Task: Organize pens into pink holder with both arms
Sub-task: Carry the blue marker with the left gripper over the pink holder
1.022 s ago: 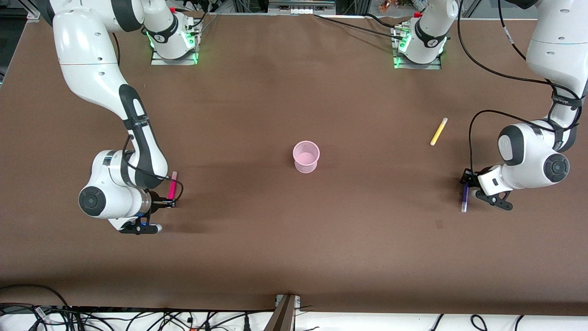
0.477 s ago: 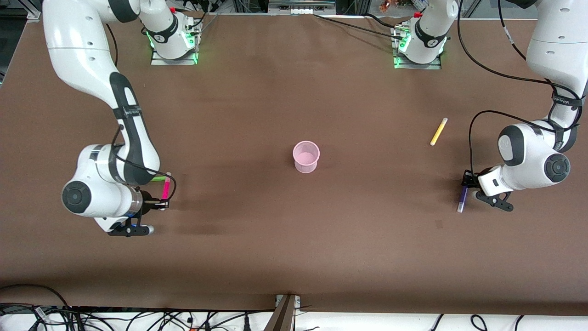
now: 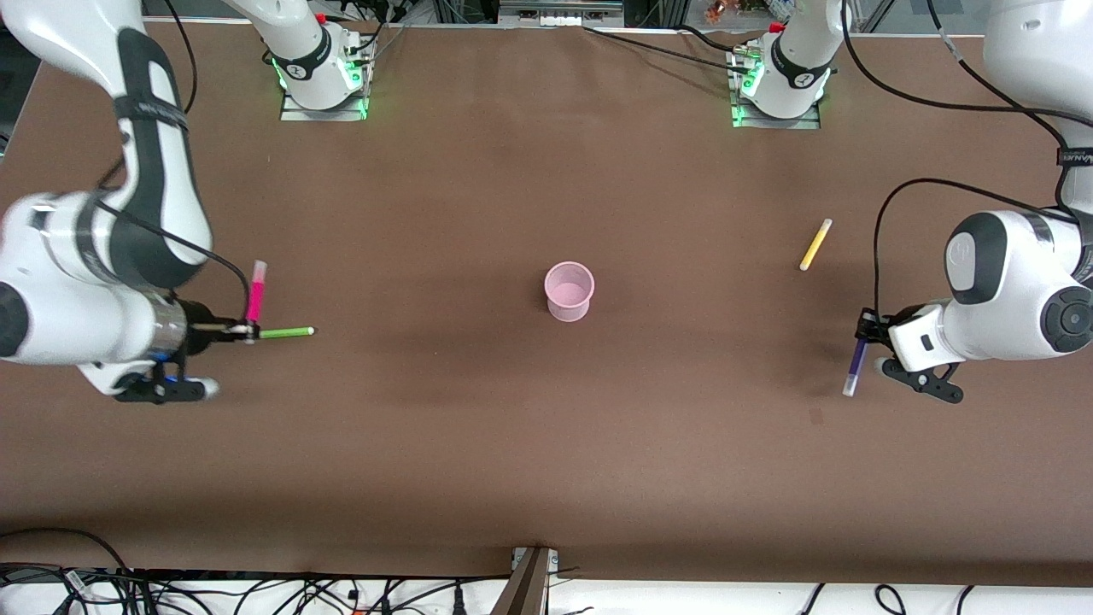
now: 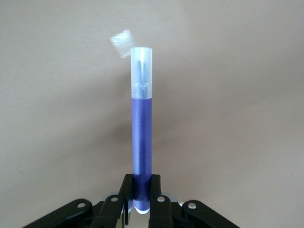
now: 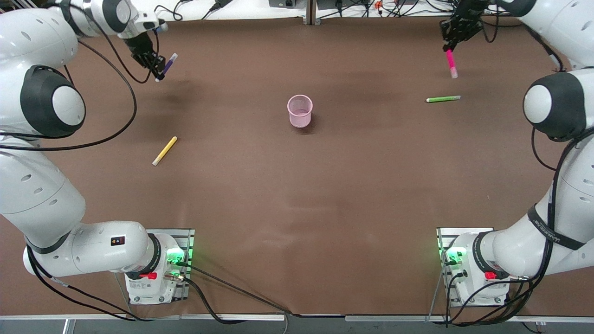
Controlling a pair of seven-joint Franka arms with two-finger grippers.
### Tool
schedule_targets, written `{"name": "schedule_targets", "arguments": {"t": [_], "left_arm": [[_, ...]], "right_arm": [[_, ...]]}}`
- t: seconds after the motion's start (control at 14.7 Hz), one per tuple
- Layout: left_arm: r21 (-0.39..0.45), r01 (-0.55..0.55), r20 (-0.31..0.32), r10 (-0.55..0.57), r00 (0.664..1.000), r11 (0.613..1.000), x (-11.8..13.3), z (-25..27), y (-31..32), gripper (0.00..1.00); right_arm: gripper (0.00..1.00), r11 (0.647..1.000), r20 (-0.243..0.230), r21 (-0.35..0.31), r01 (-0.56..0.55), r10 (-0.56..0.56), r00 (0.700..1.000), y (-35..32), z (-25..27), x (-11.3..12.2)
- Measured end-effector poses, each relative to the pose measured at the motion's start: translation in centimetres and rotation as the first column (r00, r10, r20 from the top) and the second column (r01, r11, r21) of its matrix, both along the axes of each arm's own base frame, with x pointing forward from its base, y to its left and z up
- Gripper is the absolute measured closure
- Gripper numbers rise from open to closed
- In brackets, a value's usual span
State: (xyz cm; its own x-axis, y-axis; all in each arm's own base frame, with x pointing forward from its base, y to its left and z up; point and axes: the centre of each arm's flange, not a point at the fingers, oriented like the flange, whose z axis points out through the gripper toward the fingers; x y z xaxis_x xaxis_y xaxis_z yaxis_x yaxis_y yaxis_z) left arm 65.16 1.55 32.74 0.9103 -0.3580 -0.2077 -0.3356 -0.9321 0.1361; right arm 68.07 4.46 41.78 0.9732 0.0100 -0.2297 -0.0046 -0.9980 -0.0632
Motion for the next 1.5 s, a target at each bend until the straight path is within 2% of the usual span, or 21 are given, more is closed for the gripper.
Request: {"name": "schedule_targets", "arguments": {"t": [0.27, 0.41, 0.75, 1.02, 1.5], "left_arm": [[0.043, -0.051, -0.019, 0.052, 0.998, 0.998, -0.6, 2.5, -6.7, 0.82], [0.068, -0.082, -0.028, 0.084, 0.996, 0.994, -1.1, 2.4, -10.2, 0.82], [0.126, -0.155, -0.023, 0.160, 0.987, 0.980, -2.8, 3.1, -19.0, 0.82], [0.156, -0.192, 0.006, 0.193, 0.981, 0.969, -4.7, 5.1, -26.3, 0.82], [0.187, -0.119, 0.018, 0.117, 0.993, 0.975, -10.2, 7.6, -37.5, 0.82]], "right_arm": [[0.83, 1.000, 0.012, -0.019, 0.012, -0.011, 1.000, -2.0, 7.9, -2.3], [0.83, 1.000, 0.010, -0.027, 0.015, -0.015, 1.000, -2.6, 9.5, -3.0], [0.83, 1.000, 0.004, -0.025, -0.004, 0.004, 1.000, -1.4, 9.3, -2.9], [0.83, 1.000, 0.005, -0.026, -0.001, 0.001, 1.000, -1.6, 9.4, -3.0], [0.83, 1.000, -0.005, -0.026, -0.001, 0.001, 1.000, -1.6, 9.4, -3.1]]}}
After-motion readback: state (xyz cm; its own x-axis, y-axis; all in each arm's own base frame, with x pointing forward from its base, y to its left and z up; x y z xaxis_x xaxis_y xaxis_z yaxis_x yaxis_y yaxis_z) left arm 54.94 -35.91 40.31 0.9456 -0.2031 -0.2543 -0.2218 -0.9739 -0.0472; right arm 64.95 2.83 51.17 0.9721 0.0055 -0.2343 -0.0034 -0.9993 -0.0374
